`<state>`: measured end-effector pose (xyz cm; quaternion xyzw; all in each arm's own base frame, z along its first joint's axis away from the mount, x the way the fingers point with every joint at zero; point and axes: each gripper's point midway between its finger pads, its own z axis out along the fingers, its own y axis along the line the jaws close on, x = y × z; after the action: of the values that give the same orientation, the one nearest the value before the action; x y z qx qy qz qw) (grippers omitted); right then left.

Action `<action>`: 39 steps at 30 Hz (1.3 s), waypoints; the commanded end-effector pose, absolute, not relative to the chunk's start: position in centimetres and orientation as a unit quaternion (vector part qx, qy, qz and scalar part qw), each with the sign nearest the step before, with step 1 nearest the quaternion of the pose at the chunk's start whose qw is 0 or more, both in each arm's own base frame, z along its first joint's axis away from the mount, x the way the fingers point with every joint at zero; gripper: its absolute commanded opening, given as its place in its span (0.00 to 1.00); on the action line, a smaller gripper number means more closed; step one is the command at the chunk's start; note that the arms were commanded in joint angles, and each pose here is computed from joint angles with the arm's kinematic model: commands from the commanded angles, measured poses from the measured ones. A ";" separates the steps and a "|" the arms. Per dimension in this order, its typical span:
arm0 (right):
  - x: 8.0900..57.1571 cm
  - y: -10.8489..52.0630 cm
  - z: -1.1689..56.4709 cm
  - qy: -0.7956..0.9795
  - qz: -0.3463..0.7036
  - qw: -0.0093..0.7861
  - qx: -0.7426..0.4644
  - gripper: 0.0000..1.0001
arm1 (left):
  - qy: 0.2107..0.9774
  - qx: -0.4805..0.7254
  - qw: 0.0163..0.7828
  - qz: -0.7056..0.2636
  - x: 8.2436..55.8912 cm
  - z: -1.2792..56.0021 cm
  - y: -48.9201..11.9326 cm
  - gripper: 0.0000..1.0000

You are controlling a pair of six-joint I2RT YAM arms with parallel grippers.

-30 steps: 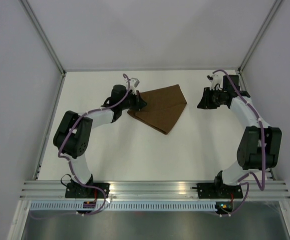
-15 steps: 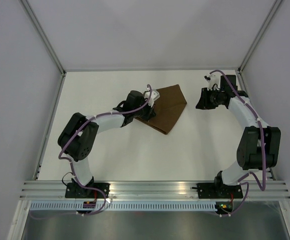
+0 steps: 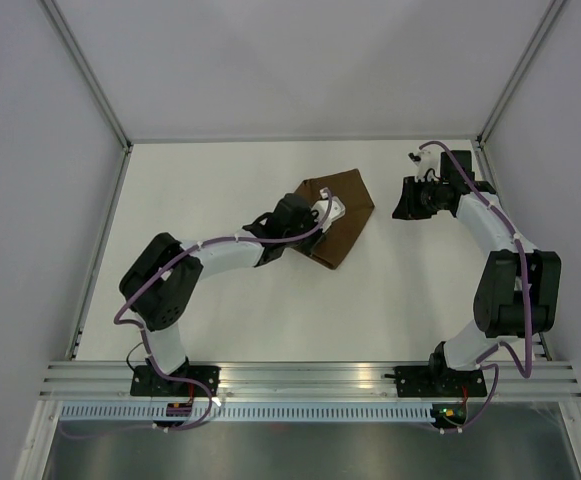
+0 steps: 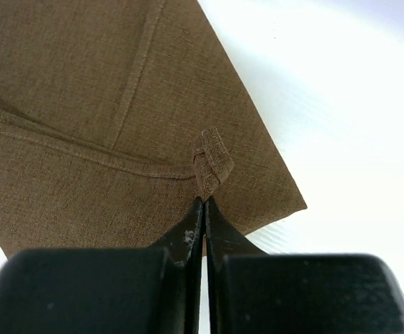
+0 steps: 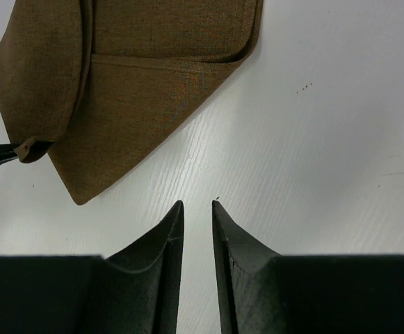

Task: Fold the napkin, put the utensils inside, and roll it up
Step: Fold the napkin at the center of the board.

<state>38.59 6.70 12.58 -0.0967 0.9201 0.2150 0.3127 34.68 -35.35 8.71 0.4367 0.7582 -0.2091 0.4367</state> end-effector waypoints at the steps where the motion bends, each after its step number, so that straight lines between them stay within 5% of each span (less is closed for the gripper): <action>1: 39.4 6.8 13.5 0.916 0.209 0.325 -0.105 0.28 | 0.726 0.468 0.470 -0.183 35.1 11.4 -36.5 0.02; 16: 39.4 7.1 12.9 0.919 0.206 0.317 -0.110 0.28 | 0.732 0.516 0.421 -0.146 32.4 6.6 -38.8 0.02; 19: 39.3 7.1 12.8 0.920 0.204 0.315 -0.111 0.28 | 0.736 0.509 0.422 -0.145 32.4 6.6 -39.1 0.09; 23: 39.4 7.1 12.5 0.921 0.202 0.313 -0.111 0.28 | 0.740 0.497 0.426 -0.155 32.3 7.0 -39.6 0.37; 39: 39.2 8.6 10.5 0.929 0.202 0.284 -0.125 0.28 | 0.729 0.443 0.476 -0.213 32.1 11.6 -41.0 0.56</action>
<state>38.44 7.59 10.10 -0.1117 0.9308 0.2043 0.2818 31.27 -39.81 6.58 0.4899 0.7453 -0.1722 0.4183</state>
